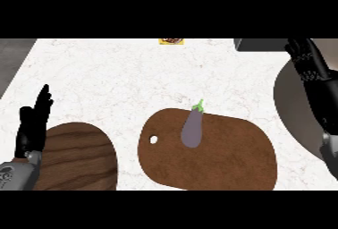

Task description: Pick the eggplant from the cutting board and place it in the pot

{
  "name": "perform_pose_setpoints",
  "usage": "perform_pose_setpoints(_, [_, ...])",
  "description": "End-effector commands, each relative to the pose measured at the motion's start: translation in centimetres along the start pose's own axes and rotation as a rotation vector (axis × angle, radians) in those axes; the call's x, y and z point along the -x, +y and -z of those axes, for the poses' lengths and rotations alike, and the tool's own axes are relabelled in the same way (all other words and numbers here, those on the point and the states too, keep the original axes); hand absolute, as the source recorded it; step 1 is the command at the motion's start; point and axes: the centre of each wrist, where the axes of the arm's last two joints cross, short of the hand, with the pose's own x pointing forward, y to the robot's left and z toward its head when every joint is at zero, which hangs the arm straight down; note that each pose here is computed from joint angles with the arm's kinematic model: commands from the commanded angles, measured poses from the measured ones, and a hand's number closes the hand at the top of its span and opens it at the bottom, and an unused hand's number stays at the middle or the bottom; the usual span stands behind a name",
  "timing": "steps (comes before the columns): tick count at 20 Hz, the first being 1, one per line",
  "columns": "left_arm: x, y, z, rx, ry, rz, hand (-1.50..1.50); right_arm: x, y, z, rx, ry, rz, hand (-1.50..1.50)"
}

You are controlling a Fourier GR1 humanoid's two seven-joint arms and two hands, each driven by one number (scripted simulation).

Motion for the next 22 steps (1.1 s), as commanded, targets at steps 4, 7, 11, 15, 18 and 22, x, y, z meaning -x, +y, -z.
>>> perform_pose_setpoints(4, [-7.3, -3.0, 0.8, 0.111, -0.276, -0.188, 0.0, 6.5, 3.3, -0.4, -0.14, 0.273, 0.527, 1.5])
perform_pose_setpoints(7, [-10.5, -5.4, 0.4, 0.214, -0.371, -0.294, 0.0, 6.0, 1.3, -0.2, -0.489, 0.326, 0.041, 1.5])
perform_pose_setpoints(11, [-11.1, -5.7, 0.0, 0.26, -0.386, -0.375, 0.0, 13.8, 0.5, -3.6, -0.429, 0.548, 0.417, -1.5])
perform_pose_setpoints(15, [-10.7, -5.9, 0.1, 0.249, -0.385, -0.372, 0.0, 14.8, -2.4, -1.0, -0.506, 0.397, 0.501, -1.5])
perform_pose_setpoints(18, [-11.6, -5.8, 0.3, 0.254, -0.362, -0.384, 0.0, 15.1, -3.3, 0.6, -0.627, 0.396, 0.456, -1.5])
perform_pose_setpoints(22, [-11.2, -6.2, 0.2, 0.246, -0.376, -0.385, 0.0, 13.2, -3.7, 4.8, -0.798, 0.41, 0.326, -1.5])
